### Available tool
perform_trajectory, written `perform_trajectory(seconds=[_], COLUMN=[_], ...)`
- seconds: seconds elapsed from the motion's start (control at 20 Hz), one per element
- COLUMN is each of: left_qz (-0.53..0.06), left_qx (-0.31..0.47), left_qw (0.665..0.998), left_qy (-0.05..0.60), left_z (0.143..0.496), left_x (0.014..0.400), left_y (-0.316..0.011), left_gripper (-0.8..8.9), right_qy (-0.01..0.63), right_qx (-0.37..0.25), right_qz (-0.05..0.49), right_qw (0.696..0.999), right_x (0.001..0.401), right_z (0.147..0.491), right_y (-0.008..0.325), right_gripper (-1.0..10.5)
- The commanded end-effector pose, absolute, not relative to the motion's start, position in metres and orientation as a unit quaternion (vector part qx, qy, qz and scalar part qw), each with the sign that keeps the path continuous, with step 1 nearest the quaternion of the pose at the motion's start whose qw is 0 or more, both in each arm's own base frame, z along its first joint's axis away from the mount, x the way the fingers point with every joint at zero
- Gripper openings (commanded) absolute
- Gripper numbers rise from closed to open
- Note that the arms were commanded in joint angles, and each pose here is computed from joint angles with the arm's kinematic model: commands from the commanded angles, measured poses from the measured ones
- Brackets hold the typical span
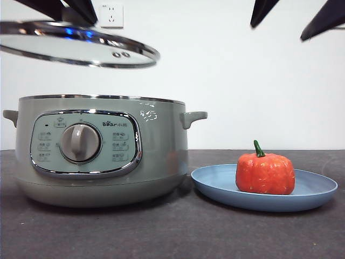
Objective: Take the pumpkin out from the steamer,put the pumpkin in the blue plate,close the lid
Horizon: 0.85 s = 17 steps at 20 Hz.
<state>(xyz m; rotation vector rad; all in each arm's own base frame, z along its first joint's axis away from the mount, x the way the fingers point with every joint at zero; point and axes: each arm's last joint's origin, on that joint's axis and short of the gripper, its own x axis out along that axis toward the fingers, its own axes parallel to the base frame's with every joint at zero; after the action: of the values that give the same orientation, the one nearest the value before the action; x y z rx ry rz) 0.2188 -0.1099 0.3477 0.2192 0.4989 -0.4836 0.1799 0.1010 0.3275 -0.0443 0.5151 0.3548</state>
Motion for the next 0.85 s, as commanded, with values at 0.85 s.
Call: perform_trajectory(seconds=[0.85], left_qz=[-0.277], left_qx=[0.100], left_qw=[0.905], left_qy=[0.307], left_z=[0.302], left_x=[0.263], left_y=[-0.141], left_gripper=[-0.13], right_qy=[0.227], right_qx=[-0.008], right_qz=[0.168], right_qw=[0.959], right_x=[0.163], right_z=[0.338], right_y=[0.091], right_gripper=[4.7])
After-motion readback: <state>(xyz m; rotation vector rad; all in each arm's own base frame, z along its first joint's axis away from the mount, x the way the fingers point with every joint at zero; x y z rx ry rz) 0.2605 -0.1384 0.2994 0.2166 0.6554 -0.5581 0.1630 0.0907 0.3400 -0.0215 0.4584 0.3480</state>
